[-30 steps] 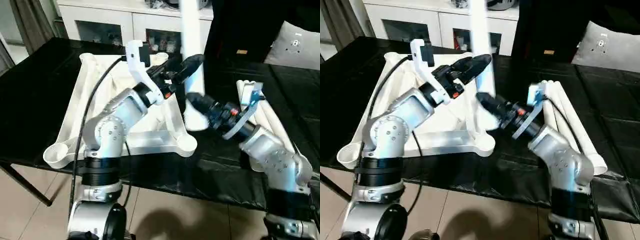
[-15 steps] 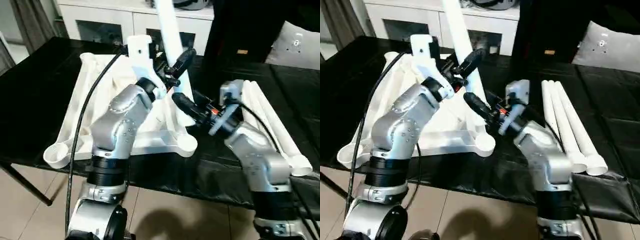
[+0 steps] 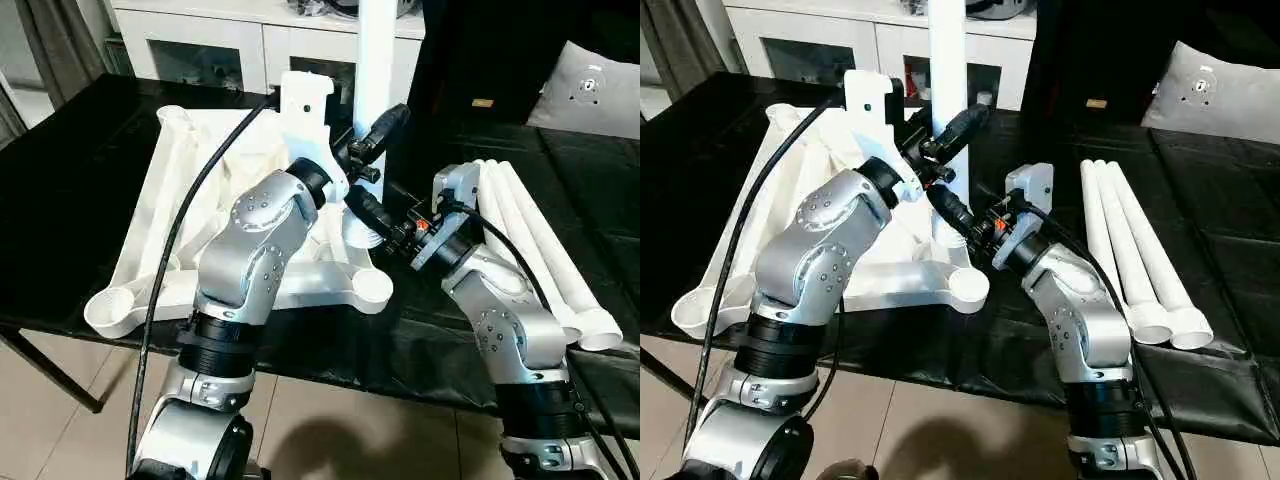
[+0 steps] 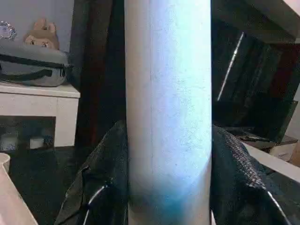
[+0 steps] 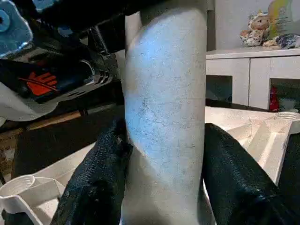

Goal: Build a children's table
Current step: Pick table leg

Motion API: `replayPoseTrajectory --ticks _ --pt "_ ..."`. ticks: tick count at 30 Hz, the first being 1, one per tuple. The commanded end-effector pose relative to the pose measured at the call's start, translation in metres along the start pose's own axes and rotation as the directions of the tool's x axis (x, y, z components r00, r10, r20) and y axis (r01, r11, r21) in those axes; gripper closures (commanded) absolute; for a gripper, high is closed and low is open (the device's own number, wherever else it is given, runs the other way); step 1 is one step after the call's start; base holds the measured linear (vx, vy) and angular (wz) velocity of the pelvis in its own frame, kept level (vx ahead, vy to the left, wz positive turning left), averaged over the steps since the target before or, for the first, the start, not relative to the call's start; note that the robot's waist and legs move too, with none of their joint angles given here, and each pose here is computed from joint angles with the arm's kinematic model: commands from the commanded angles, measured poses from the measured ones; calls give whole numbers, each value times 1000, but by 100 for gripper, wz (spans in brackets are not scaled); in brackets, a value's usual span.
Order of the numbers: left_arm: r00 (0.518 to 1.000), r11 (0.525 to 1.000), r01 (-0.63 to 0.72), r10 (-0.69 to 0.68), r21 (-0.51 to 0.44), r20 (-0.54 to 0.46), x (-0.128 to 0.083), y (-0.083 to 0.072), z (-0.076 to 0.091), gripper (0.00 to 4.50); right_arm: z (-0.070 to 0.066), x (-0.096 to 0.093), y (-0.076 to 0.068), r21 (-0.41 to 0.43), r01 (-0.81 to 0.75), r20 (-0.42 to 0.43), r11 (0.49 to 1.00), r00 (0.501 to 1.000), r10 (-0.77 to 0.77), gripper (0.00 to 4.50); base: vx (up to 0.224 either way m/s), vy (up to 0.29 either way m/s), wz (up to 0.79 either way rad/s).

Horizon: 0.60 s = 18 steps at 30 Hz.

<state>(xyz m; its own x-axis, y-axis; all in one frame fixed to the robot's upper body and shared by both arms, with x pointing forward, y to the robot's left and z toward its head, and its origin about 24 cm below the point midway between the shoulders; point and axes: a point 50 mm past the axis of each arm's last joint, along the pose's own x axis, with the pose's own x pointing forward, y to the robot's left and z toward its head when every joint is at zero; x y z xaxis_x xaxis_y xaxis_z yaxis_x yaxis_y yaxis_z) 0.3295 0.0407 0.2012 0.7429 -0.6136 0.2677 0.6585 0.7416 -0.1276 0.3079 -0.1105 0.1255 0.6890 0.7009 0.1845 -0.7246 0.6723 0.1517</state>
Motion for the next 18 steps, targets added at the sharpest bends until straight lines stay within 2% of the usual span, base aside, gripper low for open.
replayPoseTrajectory --ticks 1,3,6,8,11,15,16,18 --pt "999 999 -41 41 -22 -18 -2 7 -3 260 5 1 -2 -23 23 -7 999 1000 -23 257 0 0 0" --pt "998 998 -61 61 -24 -28 -3 11 -4 260 4 1 -3 1 24 -9 1000 1000 -24 203 0 0 0" --pt "996 996 -83 81 -34 -40 -4 18 -4 261 7 1 -5 -35 20 2 999 1000 -20 179 0 0 0" --pt "995 995 -90 89 -40 -41 -5 22 -3 262 7 0 -6 -31 16 3 999 1000 -16 162 0 0 0" --pt "994 994 -99 97 -54 -48 -6 28 -3 262 10 -4 -8 15 -1 17 1000 1000 0 141 0 0 0" --pt "995 994 -90 86 -64 -53 -8 32 -2 262 18 -11 -14 31 -11 38 999 999 10 103 0 0 0" --pt "995 995 -80 76 -63 -61 -8 33 -3 262 22 -14 -17 29 -6 50 1000 999 4 85 0 0 0" --pt "996 996 -64 59 -64 -68 -9 32 -3 262 26 -19 -25 56 31 36 998 999 -33 77 0 0 0"
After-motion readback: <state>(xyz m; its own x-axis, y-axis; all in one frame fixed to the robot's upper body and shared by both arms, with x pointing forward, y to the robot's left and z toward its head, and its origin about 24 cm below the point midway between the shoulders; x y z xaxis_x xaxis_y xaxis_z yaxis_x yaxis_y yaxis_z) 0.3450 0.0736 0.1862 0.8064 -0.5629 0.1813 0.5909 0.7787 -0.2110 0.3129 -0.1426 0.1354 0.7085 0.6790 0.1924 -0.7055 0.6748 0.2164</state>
